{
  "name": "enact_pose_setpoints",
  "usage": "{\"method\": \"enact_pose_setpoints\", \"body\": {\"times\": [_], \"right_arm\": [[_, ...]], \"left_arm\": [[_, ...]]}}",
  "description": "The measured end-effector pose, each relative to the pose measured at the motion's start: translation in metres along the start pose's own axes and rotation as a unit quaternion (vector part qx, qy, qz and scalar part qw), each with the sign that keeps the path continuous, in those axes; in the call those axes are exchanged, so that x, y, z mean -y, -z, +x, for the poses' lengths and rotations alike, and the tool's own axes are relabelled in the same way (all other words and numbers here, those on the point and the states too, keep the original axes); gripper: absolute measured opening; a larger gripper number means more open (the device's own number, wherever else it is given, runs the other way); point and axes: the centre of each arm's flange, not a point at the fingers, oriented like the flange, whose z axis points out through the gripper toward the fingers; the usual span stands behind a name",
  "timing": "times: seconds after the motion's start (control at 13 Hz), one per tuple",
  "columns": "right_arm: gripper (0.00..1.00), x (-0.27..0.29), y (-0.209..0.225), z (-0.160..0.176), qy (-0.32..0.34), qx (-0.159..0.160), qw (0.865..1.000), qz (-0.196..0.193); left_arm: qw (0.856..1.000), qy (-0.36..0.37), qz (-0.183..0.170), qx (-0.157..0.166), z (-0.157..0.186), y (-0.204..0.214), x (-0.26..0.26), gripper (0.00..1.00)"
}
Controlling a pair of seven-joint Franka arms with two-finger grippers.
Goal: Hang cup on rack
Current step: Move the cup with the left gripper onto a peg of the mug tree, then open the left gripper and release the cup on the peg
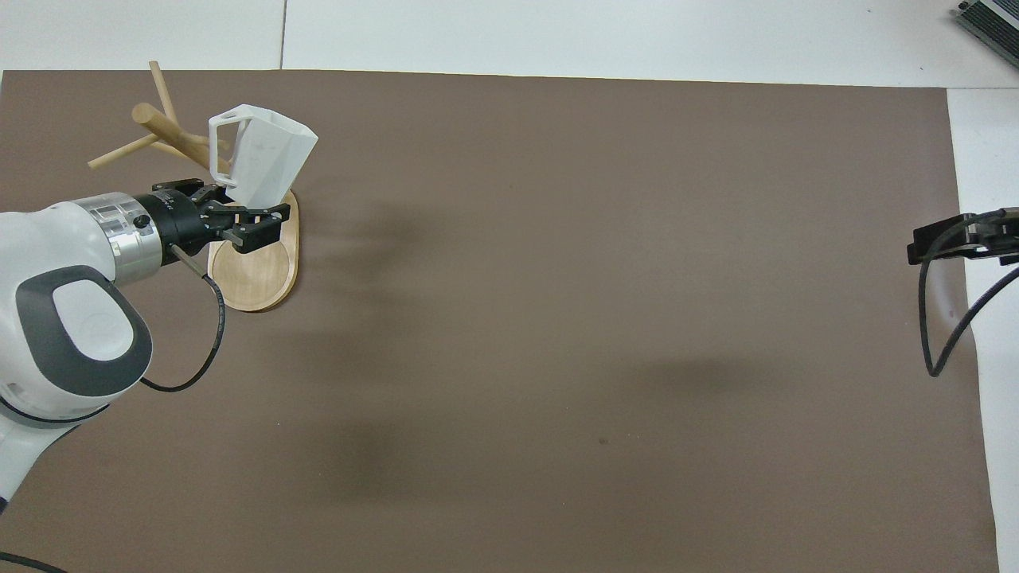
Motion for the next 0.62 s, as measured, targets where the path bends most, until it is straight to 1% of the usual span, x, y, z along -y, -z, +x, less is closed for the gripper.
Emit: {"method": "enact_pose_setpoints", "body": {"times": [0.46,0.62], "right_arm": [[1.0,0.0,0.0,0.0,0.0,0.0,1.0,0.0],[1.0,0.0,0.0,0.0,0.0,0.0,1.0,0.0]], "left_arm": [[1.0,0.006,-0.006,-0.003,0.007,-0.001,-0.006,0.72],[1.0,0.016,-0.014,-0.002,0.01,0.003,-0.018,0.72]]}}
